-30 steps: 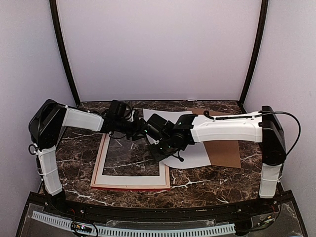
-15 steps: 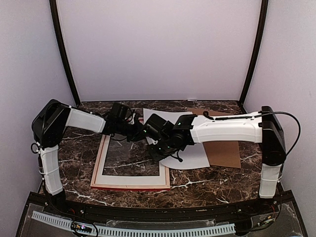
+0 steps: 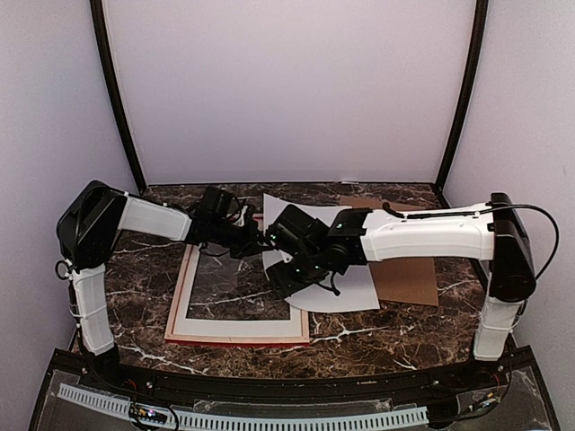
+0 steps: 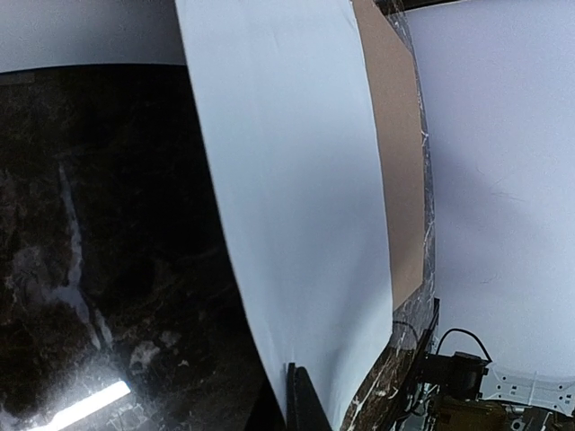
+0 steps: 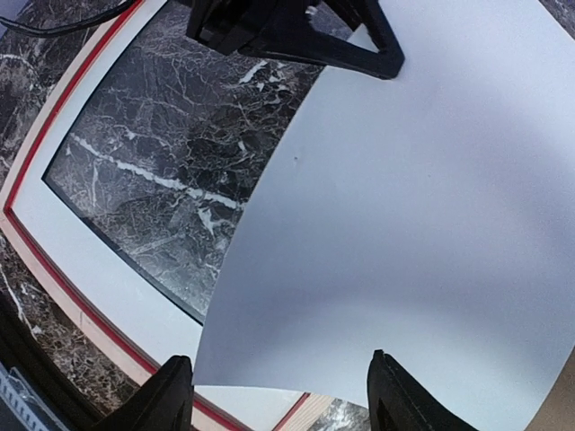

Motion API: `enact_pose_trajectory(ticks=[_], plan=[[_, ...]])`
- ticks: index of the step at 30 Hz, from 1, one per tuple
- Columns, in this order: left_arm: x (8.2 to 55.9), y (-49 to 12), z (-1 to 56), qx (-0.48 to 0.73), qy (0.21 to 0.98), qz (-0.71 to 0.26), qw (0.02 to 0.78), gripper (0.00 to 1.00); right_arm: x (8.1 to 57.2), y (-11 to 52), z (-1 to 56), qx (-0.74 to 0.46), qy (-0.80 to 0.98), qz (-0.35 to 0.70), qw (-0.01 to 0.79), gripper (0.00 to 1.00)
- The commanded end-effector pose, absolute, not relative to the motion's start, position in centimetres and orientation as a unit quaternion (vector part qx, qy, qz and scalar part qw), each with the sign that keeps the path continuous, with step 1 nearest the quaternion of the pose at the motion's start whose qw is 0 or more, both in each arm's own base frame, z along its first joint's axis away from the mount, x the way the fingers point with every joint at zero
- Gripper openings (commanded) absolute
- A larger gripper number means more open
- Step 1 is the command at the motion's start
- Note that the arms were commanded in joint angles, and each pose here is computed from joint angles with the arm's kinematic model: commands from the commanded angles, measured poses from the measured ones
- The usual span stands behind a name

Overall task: Put the photo into the frame
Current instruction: Pass from the right arm to the left, then place the photo on the mat board.

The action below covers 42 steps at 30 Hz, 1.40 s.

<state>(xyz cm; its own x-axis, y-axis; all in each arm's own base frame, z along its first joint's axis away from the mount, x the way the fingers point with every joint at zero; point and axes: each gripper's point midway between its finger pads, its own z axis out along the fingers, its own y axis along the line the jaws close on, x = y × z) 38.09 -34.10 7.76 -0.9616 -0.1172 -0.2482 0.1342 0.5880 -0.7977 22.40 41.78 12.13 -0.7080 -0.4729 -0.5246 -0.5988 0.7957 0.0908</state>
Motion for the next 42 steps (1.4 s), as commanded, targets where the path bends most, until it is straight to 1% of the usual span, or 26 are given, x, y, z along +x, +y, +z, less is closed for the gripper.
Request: enact_pose_trajectory(ticks=[1,4,5,6,7,8,9,10,11,12,13,14,15,18,28,42], plan=[[36.9,-32.8,12.3,0.051,0.87,-0.465,0.154,0.0,21.7,41.7,16.8,-0.297,0.894,0.197,0.273,0.7],[35.6,-30.9,12.7,0.066,0.877,-0.456,0.136,0.0,22.1,40.1,17.8,-0.287,0.891,0.219,0.275,0.71],[35.4,-30.4,13.6,0.081,0.875,-0.454,0.147,0.0,22.3,39.4,18.0,-0.283,0.891,0.227,0.275,0.71],[34.9,-29.4,13.2,0.073,0.884,-0.442,0.134,0.0,22.6,38.7,18.2,-0.277,0.891,0.23,0.276,0.71],[35.0,-28.4,14.0,0.08,0.884,-0.435,0.148,0.0,23.0,37.8,18.2,-0.269,0.893,0.231,0.278,0.71],[34.5,-27.6,13.6,0.075,0.892,-0.424,0.139,0.0,23.6,36.6,17.8,-0.259,0.897,0.225,0.278,0.71],[34.7,-26.4,14.3,0.076,0.893,-0.416,0.153,0.0,23.9,35.8,17.8,-0.254,0.898,0.222,0.281,0.71],[34.1,-25.6,13.8,0.07,0.9,-0.406,0.143,0.0,24.8,34.6,17.6,-0.241,0.903,0.214,0.285,0.71],[34.3,-24.5,14.3,0.07,0.902,-0.396,0.157,0.0,25.3,33.6,17.6,-0.231,0.905,0.21,0.289,0.71],[33.8,-23.8,14.0,0.065,0.907,-0.388,0.148,0.0,25.9,32.7,17.3,-0.22,0.909,0.204,0.29,0.72],[33.9,-22.9,14.3,0.067,0.91,-0.379,0.158,0.0,26.5,31.8,17.0,-0.211,0.912,0.197,0.291,0.72],[33.3,-22.3,13.9,0.063,0.916,-0.37,0.144,0.0,27.0,30.9,16.7,-0.202,0.915,0.192,0.293,0.72],[33.3,-21.5,13.9,0.067,0.919,-0.359,0.149,0.0,27.4,30.2,16.4,-0.195,0.917,0.188,0.294,0.72],[32.4,-19.6,13.2,0.06,0.934,-0.328,0.131,0.0,28.3,28.7,15.4,-0.178,0.923,0.176,0.293,0.71],[32.0,-16.4,11.7,0.044,0.957,-0.262,0.119,0.0,29.0,27.5,11.7,-0.171,0.935,0.154,0.27,0.71],[32.1,-16.2,10.1,-0.015,0.952,-0.278,0.129,0.0,29.2,26.7,10.0,-0.162,0.941,0.141,0.26,0.71]])
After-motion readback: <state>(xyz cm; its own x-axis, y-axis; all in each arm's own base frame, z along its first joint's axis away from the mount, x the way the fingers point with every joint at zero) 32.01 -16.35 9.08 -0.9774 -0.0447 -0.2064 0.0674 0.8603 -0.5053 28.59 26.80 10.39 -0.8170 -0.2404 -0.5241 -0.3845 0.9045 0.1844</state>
